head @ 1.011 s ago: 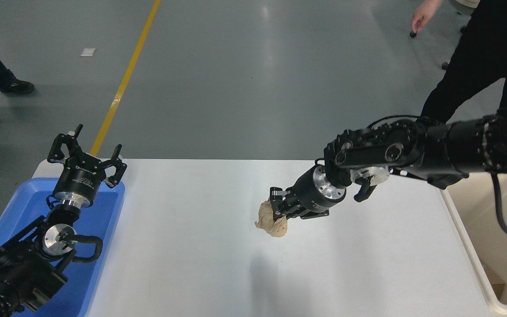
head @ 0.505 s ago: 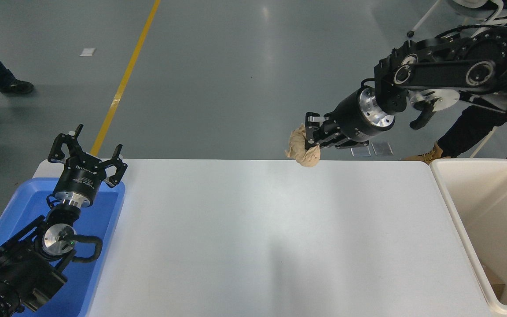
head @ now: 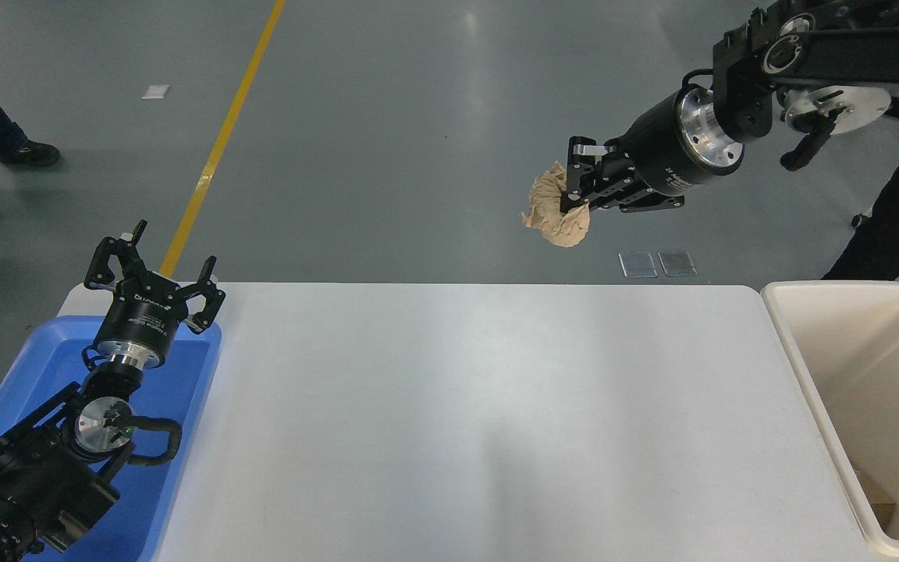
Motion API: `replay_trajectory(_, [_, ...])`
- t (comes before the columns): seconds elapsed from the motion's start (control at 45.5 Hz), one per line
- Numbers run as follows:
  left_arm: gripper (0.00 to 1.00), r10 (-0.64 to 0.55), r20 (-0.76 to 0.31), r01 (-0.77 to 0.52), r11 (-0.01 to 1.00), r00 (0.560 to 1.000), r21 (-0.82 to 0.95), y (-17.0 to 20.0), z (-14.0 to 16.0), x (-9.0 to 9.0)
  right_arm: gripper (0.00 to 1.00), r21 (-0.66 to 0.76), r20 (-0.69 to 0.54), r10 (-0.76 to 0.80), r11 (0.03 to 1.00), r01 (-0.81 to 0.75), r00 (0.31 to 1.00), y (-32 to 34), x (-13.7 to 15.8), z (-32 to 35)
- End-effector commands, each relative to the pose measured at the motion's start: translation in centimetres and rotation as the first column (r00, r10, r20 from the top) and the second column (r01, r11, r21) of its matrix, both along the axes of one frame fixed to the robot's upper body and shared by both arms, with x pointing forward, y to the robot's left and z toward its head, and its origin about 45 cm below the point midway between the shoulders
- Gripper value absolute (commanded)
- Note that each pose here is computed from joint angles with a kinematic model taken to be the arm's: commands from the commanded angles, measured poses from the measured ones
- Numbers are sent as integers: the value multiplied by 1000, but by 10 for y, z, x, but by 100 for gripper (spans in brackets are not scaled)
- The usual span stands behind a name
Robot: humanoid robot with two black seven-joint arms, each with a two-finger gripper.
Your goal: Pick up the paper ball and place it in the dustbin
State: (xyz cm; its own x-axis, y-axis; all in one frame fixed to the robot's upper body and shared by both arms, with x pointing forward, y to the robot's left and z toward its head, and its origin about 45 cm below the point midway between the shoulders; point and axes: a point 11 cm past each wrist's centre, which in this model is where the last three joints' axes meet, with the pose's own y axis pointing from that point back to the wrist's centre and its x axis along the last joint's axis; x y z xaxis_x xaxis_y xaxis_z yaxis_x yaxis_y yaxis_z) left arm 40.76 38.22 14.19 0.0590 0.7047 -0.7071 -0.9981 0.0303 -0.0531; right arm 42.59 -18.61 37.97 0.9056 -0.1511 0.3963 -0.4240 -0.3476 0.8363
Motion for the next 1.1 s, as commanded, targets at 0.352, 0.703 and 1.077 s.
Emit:
replay_trajectory(0.352, [99,-1,1,1,1000,1000,-1,0,0,0,0,-104,196,-366,915,391,910,-173,57,-22])
replay_trajectory(0.703, [99,-1,1,1,1000,1000,-1,0,0,0,0,-148,377,-607,706,693,699,-315,27,-75])
replay_trajectory(1.077, [99,0,1,0,1000,1000,-2,0,0,0,0,-255,493,-644,535,805,585,-386,-31,-151])
